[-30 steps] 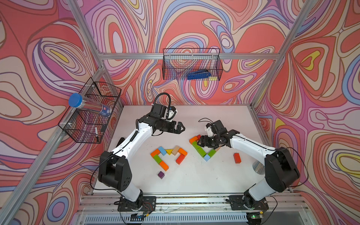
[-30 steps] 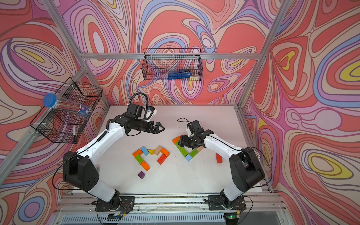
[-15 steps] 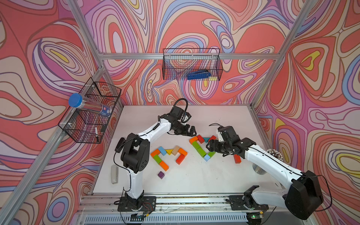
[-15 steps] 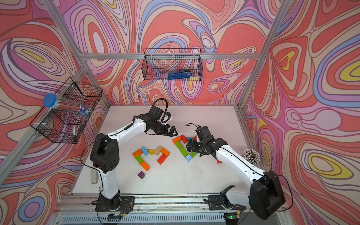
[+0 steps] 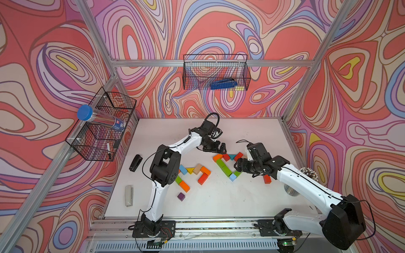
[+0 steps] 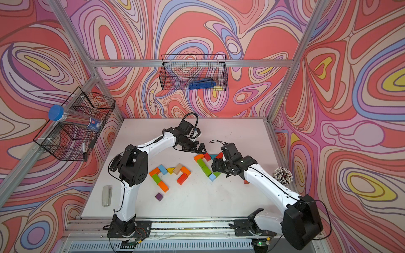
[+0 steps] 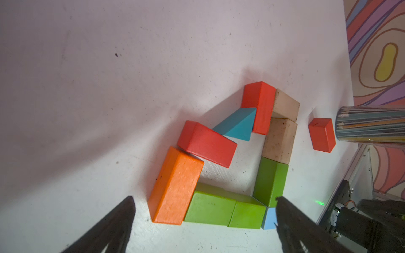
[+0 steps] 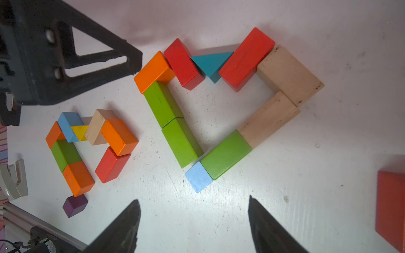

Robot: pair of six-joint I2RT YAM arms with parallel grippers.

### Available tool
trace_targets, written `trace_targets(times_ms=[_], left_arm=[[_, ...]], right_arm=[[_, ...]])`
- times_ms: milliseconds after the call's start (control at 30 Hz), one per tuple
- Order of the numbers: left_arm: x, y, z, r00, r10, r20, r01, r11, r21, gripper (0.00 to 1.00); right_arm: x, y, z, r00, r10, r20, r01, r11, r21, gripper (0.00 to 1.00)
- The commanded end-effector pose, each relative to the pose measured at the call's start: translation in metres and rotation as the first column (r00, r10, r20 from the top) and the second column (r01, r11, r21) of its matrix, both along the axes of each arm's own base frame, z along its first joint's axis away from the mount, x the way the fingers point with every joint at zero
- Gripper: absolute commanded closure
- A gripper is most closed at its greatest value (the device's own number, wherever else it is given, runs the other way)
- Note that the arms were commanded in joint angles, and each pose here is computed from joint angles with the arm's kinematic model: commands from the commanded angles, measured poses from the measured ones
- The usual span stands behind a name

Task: Assemble a heart with building blocks
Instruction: Adjust the building block at the center of the board.

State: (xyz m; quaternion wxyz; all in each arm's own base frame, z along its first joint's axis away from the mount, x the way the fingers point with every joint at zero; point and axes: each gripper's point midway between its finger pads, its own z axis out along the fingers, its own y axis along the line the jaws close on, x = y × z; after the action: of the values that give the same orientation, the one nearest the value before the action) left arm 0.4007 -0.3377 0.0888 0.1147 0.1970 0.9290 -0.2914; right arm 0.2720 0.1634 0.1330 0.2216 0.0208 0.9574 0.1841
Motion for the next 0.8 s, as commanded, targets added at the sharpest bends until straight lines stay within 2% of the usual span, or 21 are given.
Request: trace_targets(times_ms=[0, 233, 767], left_arm=[[-0.008, -0.005, -0.009, 0.999, -0.021, -0.042, 0.021, 1.0, 0.015, 0.0], [-0.021, -0.012, -0.02, 0.995, -0.052, -0.083, 0.053, 0.999, 0.01, 0.0], [-0.029, -0.019, -0.023, 0.991, -0.079, -0.109, 0.079, 0.997, -0.004, 0.0]], right_arm=[[-0.006, -0.006, 0.0, 1.0, 0.004, 0.007, -0.004, 1.0, -0.029, 0.21], [-0.006, -0.009, 0.003, 1.0, 0.001, 0.009, 0.0, 0.999, -0.038, 0.21], [-0.006, -0.007, -0.002, 1.0, 0.006, 0.001, -0.006, 0.999, -0.038, 0.21]])
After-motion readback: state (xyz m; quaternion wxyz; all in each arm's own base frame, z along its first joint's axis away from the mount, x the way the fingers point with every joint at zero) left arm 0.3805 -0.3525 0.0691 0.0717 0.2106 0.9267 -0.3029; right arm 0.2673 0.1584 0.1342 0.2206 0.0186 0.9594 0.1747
